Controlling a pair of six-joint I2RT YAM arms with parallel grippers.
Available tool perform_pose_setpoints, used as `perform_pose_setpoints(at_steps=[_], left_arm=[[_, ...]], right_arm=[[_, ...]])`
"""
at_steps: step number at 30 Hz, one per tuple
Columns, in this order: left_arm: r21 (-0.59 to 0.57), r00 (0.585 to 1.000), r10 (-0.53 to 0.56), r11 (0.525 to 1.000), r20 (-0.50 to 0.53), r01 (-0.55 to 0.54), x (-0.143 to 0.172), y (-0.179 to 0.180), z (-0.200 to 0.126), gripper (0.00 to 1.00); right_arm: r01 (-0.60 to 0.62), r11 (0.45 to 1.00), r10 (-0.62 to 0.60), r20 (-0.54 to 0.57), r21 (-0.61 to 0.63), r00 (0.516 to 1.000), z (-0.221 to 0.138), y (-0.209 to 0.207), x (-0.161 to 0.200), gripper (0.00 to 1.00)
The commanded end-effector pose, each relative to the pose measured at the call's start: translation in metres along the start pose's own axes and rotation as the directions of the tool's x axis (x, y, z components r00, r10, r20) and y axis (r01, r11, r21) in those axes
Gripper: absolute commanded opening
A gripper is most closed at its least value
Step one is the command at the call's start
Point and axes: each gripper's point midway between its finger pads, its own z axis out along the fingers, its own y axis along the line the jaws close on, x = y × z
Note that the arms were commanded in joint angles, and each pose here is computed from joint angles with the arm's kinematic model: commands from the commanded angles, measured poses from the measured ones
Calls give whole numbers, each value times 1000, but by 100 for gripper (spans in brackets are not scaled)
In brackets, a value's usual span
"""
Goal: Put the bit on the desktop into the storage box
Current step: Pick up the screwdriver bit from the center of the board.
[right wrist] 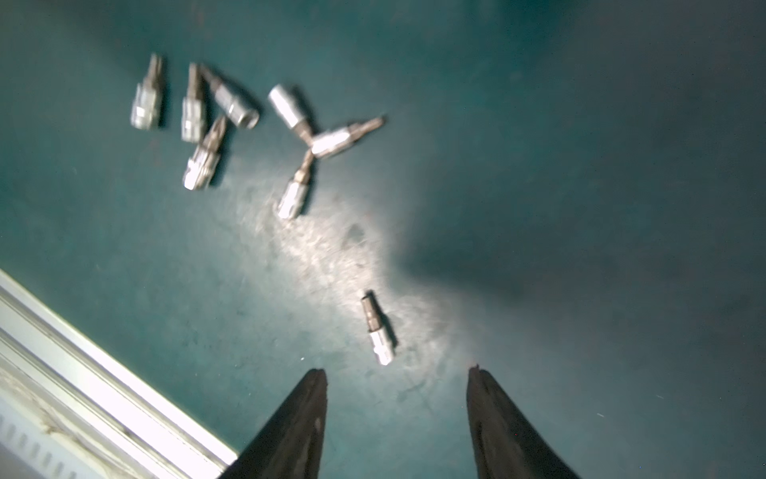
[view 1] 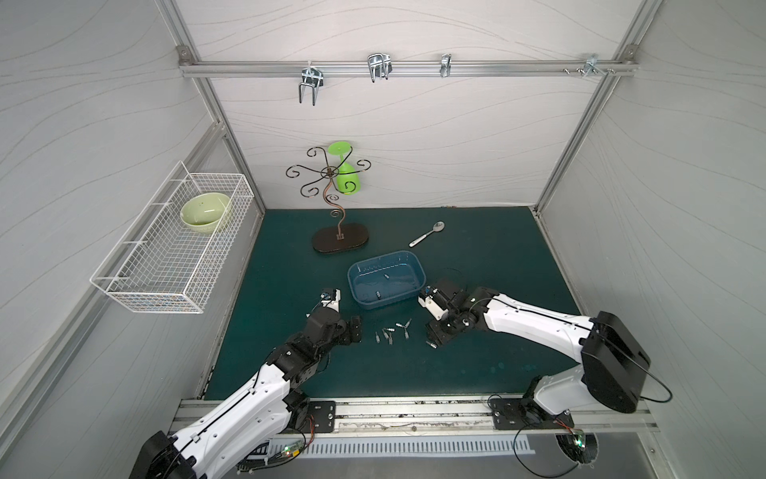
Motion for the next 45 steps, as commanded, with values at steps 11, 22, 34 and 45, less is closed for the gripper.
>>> perform_pose_setpoints(at_steps=[11, 22, 34, 45], left_arm=[[30, 999, -8, 1000, 48, 6, -17, -8, -2, 99], [30, 999, -8, 1000, 50, 7, -17, -9, -2, 99], [30, 999, -9, 1000, 50, 7, -17, -9, -2, 99], [34, 999, -7, 999, 49, 5, -17, -9, -2, 99]], right_arm=[[61, 997, -56, -139, 38, 989, 24, 8, 16, 49], [67, 995, -51, -191, 74, 980, 42, 2, 24, 27], [61, 992, -33, -236, 113, 971, 47, -4, 30, 12], [74, 992, -60, -133, 100, 989, 12, 6, 6, 6]])
